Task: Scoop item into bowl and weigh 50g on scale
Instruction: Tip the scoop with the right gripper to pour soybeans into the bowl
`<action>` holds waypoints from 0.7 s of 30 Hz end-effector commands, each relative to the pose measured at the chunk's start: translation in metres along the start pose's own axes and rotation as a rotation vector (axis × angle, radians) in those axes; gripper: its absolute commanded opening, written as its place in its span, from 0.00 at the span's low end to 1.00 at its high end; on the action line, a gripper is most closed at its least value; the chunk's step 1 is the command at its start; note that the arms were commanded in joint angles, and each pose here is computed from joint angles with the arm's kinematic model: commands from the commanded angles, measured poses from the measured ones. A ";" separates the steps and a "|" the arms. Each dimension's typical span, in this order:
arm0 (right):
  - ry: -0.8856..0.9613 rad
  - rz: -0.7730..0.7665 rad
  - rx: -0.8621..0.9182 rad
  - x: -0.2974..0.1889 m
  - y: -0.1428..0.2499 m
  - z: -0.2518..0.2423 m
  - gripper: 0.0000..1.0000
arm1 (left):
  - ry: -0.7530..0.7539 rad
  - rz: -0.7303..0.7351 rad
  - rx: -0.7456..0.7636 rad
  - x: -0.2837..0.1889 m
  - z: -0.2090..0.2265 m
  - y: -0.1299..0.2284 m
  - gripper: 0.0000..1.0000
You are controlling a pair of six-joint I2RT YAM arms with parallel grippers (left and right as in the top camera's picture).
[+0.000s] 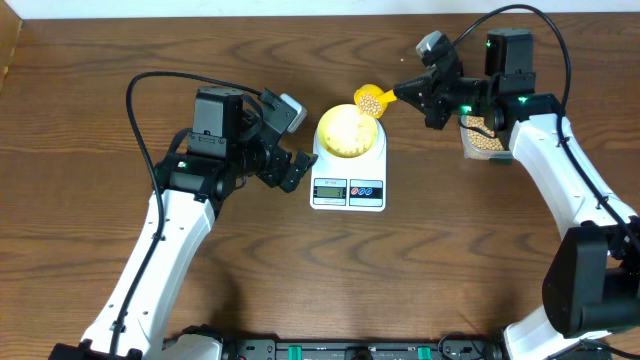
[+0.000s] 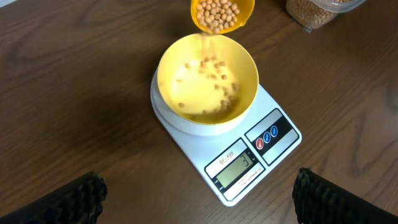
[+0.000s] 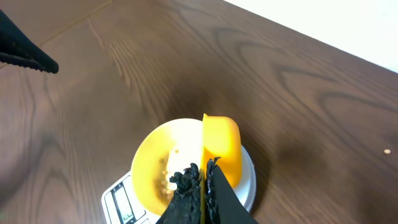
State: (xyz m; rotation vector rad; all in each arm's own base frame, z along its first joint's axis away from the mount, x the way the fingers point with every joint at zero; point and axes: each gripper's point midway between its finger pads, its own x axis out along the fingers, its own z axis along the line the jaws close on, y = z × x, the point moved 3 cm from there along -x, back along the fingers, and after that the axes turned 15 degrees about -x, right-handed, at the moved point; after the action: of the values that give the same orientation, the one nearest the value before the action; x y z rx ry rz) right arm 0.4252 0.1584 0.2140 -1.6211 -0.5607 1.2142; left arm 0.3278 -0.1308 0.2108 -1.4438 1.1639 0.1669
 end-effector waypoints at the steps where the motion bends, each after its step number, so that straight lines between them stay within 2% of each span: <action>1: -0.027 0.004 -0.031 0.007 0.002 0.006 0.01 | 0.009 -0.020 0.028 -0.005 -0.004 -0.005 0.97; 21: -0.051 0.010 -0.099 0.012 0.002 0.014 0.01 | 0.009 -0.020 0.028 -0.005 -0.004 -0.005 0.98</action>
State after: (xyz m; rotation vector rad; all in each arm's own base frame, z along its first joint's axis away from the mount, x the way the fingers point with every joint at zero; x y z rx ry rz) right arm 0.4200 0.1674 0.2120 -1.6812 -0.6273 1.2325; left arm 0.3278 -0.1308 0.2108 -1.4440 1.1642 0.1667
